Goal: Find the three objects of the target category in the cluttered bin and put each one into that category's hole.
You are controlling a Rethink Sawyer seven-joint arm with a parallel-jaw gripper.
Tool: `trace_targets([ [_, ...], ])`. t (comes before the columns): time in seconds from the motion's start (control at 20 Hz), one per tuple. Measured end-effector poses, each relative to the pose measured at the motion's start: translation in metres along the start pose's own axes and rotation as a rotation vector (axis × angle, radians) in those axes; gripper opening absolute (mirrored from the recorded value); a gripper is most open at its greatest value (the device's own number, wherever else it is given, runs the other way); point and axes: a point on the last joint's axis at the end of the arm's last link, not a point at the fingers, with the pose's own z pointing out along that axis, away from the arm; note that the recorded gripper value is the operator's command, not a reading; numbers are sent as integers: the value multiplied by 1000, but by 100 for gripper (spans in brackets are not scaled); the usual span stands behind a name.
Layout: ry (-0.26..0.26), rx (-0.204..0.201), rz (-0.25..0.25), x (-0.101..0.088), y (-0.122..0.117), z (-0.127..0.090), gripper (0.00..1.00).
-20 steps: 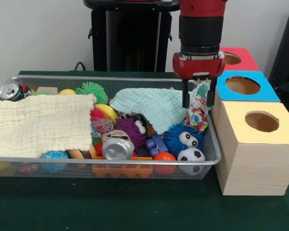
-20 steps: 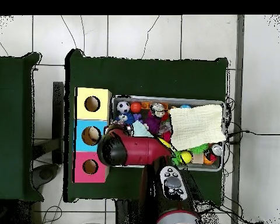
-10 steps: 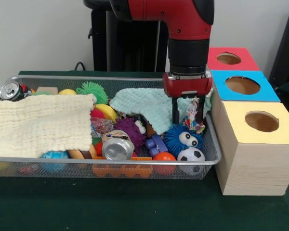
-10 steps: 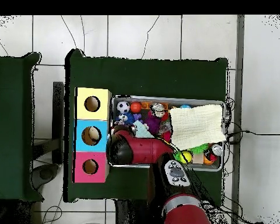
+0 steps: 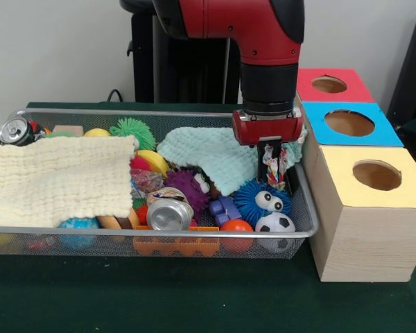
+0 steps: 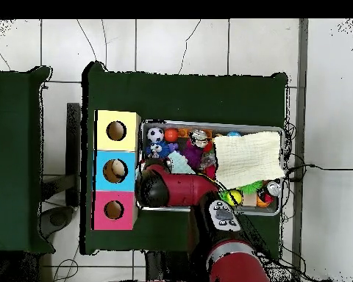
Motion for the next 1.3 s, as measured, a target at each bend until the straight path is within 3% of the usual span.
trace_targets([
  [0.8,5,-2,-3,-5,-1,-7,0],
  [1.3,125,-22,-23,-12,18,-30,0],
])
